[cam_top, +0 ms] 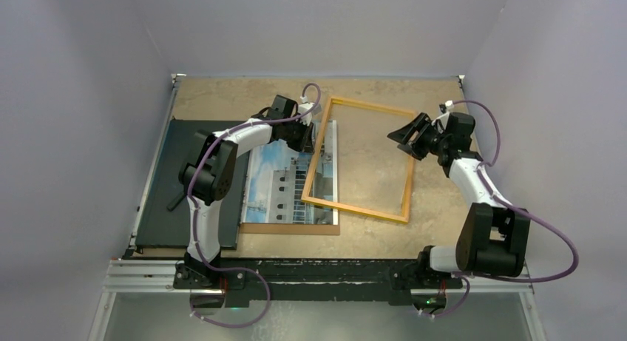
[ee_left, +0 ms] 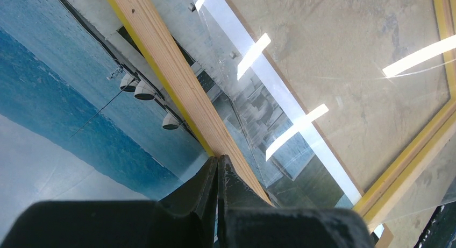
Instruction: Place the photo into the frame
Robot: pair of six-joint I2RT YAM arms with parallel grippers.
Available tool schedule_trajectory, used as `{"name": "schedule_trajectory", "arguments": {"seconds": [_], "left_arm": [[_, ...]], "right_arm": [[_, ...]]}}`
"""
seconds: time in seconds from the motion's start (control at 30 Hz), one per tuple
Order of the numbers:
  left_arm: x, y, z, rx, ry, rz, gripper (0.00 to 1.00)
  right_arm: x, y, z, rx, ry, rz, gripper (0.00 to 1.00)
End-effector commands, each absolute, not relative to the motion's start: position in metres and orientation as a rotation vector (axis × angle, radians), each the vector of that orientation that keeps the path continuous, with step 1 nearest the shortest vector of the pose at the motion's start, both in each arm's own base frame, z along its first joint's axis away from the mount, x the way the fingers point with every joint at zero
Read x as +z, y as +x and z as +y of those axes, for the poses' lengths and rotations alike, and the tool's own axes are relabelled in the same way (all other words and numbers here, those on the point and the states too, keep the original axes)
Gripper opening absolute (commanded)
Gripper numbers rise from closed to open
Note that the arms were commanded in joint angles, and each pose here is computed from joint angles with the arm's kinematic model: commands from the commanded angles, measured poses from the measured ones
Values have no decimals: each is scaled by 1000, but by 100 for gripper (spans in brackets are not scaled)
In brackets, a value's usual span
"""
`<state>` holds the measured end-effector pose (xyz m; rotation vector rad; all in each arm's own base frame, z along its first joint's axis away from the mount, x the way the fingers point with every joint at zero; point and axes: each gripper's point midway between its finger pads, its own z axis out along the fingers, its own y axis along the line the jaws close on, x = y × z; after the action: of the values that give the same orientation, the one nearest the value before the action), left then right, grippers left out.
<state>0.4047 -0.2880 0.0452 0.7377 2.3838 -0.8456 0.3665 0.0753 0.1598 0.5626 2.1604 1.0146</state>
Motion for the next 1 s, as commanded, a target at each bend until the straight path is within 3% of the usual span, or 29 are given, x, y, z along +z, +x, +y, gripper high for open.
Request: {"name": "schedule_trajectory", "arguments": {"seconds": [0.0,0.17,0.4,0.6,0.77,0.97], "left_arm": [[40,396,-282,-815,727,2426,0],[42,397,-282,-817,721,2424,0],[42,397,-282,-818,716,2426,0],[43,398,-282,-813,714,2423,0],[45,400,-282,-814,702,2421,0],[46,400,-281,-815,692,2423,0]], "right_arm": [[167,358,72,954,526,2177,66],[172,353,79,1016,510,2161,80],[198,351,82,1033,465,2115,82],[199,348,82,1026,477,2111,75],[188,349,73,963,539,2088,57],[216,355,60,850,505,1930,55]]}}
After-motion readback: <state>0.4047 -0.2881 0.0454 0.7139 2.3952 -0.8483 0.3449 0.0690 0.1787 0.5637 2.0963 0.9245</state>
